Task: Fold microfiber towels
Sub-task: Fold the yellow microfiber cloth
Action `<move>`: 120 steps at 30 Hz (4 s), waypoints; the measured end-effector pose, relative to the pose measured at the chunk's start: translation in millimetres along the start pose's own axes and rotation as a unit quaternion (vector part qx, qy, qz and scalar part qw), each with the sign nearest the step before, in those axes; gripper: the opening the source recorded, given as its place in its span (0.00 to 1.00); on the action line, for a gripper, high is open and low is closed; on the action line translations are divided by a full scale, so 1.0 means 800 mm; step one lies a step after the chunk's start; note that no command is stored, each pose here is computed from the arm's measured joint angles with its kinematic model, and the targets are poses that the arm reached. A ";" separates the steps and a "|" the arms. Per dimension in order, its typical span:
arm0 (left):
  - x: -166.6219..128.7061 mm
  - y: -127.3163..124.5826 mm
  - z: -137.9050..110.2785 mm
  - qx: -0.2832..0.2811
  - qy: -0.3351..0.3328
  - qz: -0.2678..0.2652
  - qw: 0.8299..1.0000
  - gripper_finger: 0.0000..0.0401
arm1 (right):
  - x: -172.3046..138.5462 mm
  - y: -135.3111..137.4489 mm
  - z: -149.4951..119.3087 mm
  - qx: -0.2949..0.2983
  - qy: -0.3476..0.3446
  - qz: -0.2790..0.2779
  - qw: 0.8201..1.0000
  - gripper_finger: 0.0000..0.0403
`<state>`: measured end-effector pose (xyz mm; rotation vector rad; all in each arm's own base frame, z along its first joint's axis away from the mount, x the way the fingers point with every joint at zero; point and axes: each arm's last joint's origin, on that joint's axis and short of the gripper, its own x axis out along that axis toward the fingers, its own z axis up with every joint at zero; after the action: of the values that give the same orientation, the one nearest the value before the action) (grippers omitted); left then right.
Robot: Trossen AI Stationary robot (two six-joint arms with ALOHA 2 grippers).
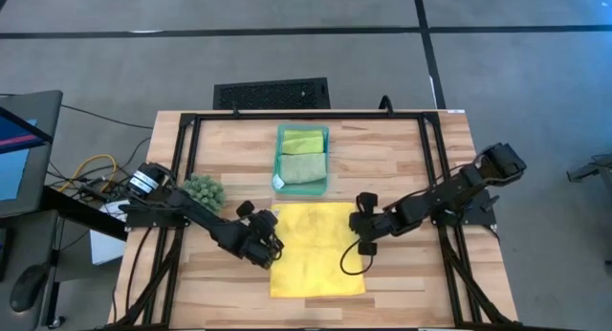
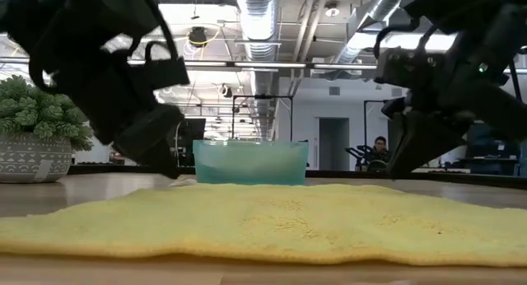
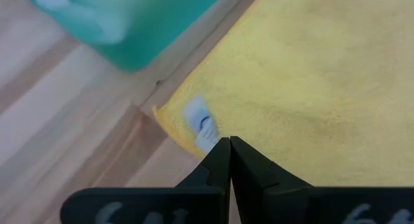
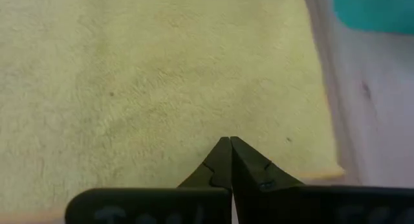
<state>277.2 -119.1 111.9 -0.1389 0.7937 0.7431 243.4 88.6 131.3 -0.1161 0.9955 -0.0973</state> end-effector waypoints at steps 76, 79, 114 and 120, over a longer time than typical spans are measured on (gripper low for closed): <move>-0.122 -0.119 -0.089 0.255 -0.112 -0.119 0.953 0.00 | -0.033 0.133 -0.029 -0.298 -0.115 0.247 0.915 0.39; -0.122 -0.121 -0.088 0.238 -0.115 -0.124 0.956 0.01 | -0.029 0.148 -0.030 -0.307 -0.126 0.187 0.925 0.46; -0.124 -0.124 -0.087 0.227 -0.112 -0.138 0.958 0.00 | -0.013 0.167 -0.009 -0.386 -0.013 0.083 0.919 0.08; -0.126 -0.124 -0.090 0.230 -0.105 -0.145 0.957 0.00 | -0.015 0.171 -0.008 -0.392 -0.011 0.116 0.912 0.02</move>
<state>252.2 -275.7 115.8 0.2368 0.7037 0.2761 235.5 225.2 118.6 -0.7315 0.9700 0.5323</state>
